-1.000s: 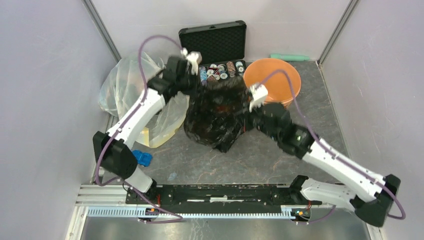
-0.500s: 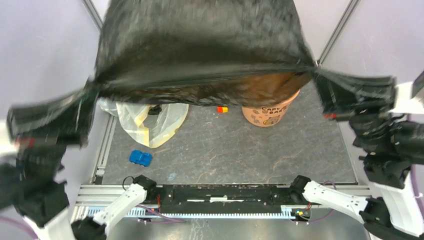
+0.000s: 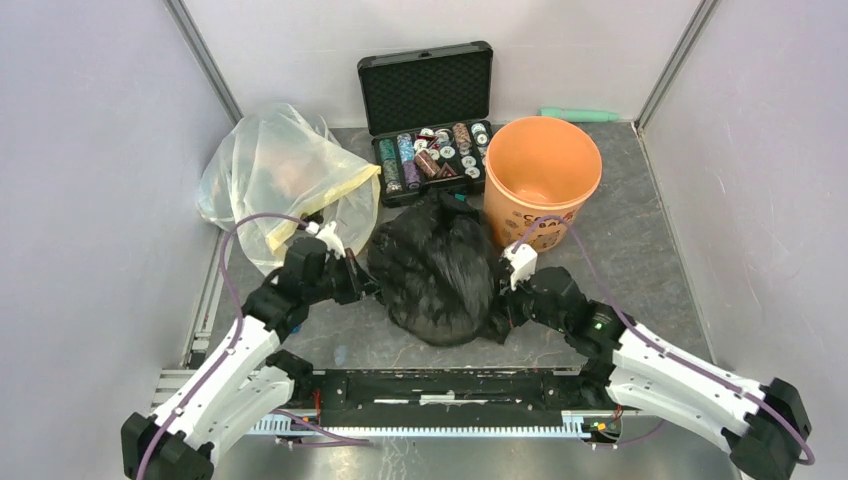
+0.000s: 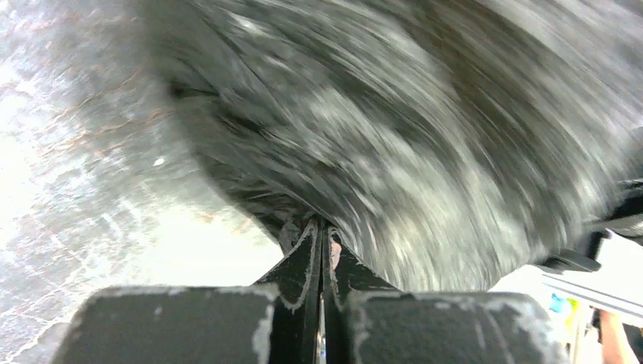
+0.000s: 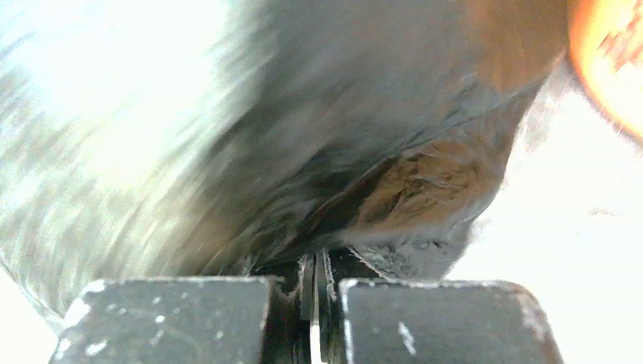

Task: Put the trash bags into the trash bin

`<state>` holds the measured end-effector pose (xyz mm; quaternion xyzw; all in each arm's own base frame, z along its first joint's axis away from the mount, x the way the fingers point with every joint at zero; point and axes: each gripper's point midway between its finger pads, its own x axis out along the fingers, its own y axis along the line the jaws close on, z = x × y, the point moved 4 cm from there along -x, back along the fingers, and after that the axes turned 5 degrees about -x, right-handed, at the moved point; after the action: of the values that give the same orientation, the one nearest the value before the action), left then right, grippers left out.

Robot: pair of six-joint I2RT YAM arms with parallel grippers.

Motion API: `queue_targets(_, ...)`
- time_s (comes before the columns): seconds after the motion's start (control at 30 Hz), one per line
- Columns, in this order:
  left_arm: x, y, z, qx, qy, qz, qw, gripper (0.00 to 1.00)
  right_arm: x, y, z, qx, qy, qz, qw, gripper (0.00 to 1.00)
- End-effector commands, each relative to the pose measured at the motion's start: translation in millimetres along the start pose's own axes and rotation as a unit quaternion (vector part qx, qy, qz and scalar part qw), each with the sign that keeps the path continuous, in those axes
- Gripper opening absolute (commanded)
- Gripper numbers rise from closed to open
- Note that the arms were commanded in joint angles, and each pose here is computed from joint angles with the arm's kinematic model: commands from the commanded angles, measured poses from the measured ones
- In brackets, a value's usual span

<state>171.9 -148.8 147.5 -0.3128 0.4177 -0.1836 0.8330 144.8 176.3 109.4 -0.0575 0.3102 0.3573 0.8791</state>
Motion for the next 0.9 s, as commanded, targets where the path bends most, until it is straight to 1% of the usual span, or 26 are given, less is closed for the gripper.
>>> queue_targets(0.0,-58.2,-70.9,30.9,0.021,-0.022,-0.091,0.995,0.02,-37.0,18.0,94.3,0.003,-0.181,0.042,0.982,0.00)
queue_targets(0.17,-109.4,-97.6,35.9,0.062,-0.019,-0.105,0.992,0.03,-77.4,23.3,127.4,-0.010,-0.222,0.052,0.974,0.00)
queue_targets(0.23,-127.2,-110.2,41.0,0.070,-0.034,-0.122,0.989,0.04,-97.8,23.4,144.7,-0.008,-0.251,0.049,0.967,0.00)
queue_targets(0.37,-160.3,-137.0,56.2,0.092,-0.072,-0.154,0.981,0.09,-136.3,12.3,177.2,0.000,-0.297,0.001,0.955,0.00)
queue_targets(0.47,-165.9,-148.1,73.6,0.102,-0.090,-0.139,0.981,0.08,-159.6,1.5,204.4,0.003,-0.311,-0.049,0.949,0.00)
queue_targets(0.53,-166.7,-160.2,86.2,0.105,-0.092,-0.139,0.980,0.04,-173.5,-2.8,226.0,0.004,-0.324,-0.074,0.943,0.00)
queue_targets(0.6,-172.5,-179.3,99.8,0.111,-0.103,-0.161,0.975,0.03,-188.3,-5.5,248.3,0.002,-0.346,-0.093,0.934,0.00)
queue_targets(0.73,-191.8,-215.4,128.7,0.119,-0.145,-0.198,0.962,0.02,-220.2,-12.8,289.4,0.004,-0.396,-0.134,0.908,0.00)
queue_targets(0.87,-187.3,-244.4,146.9,0.107,-0.144,-0.245,0.953,0.02,-245.8,-24.3,314.0,0.014,-0.448,-0.182,0.875,0.00)
